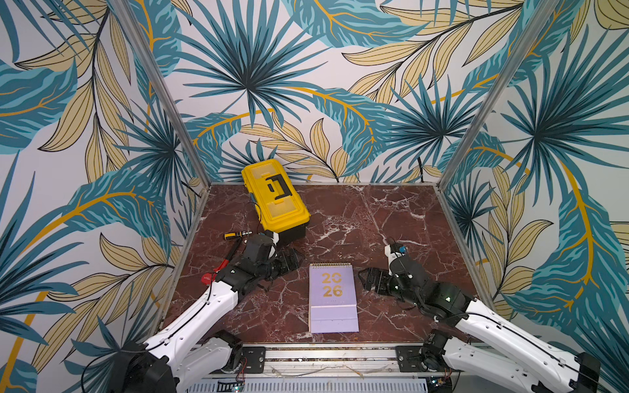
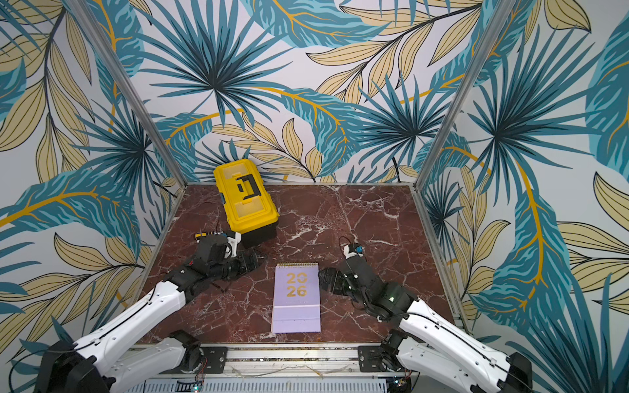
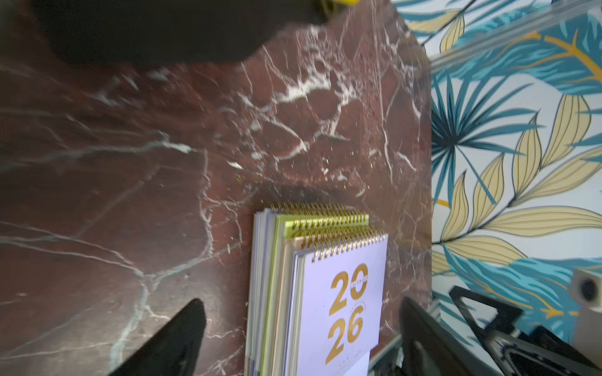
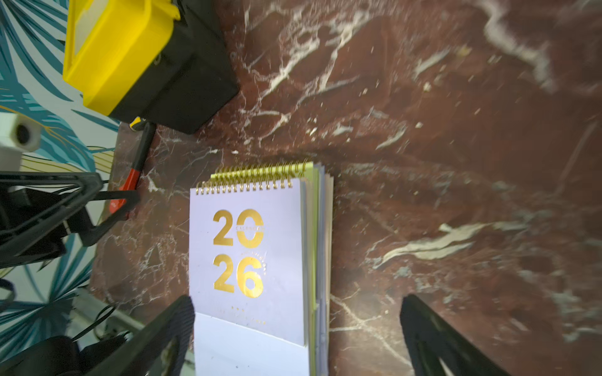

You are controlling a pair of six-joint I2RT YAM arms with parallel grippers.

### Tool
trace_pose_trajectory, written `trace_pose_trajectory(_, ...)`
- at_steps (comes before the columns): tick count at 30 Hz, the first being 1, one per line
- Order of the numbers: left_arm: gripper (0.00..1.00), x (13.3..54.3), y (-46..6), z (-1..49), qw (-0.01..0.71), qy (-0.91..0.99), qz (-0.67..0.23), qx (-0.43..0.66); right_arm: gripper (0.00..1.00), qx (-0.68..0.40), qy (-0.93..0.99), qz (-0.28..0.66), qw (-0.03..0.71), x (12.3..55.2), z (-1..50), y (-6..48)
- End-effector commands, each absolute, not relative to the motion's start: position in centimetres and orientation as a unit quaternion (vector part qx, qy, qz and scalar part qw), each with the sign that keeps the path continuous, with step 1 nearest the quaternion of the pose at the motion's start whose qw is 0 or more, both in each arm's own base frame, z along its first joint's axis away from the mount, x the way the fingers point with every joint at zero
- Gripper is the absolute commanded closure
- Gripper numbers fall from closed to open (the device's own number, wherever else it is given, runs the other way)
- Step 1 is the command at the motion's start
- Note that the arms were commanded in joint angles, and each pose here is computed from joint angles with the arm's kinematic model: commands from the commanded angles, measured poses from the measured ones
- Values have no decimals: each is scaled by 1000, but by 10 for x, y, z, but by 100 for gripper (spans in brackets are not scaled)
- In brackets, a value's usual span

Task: Stack the calendars
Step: Reset both arms

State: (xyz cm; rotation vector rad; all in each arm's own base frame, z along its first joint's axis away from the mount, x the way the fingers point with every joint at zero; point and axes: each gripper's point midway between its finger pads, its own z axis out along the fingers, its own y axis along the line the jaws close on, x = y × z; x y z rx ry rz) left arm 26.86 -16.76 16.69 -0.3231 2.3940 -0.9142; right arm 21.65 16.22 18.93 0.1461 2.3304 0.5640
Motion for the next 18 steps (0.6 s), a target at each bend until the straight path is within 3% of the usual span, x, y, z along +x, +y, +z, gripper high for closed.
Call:
trace_pose_trajectory(1,0,278,-127,187,345,899,-251,-92,0,35,891,78,445,233,208,114)
trace_pose_trajectory(8,0,312,-64,220,516,845,-115,-82,0,63,758,-147,633,272,245,48)
trace_pose_trajectory(13,0,321,-27,229,632,772,-1,-68,0,122,730,-224,634,280,217,-5)
trace_pose_trajectory(18,0,331,10,197,624,768,105,-102,0,160,714,-217,646,287,193,-34)
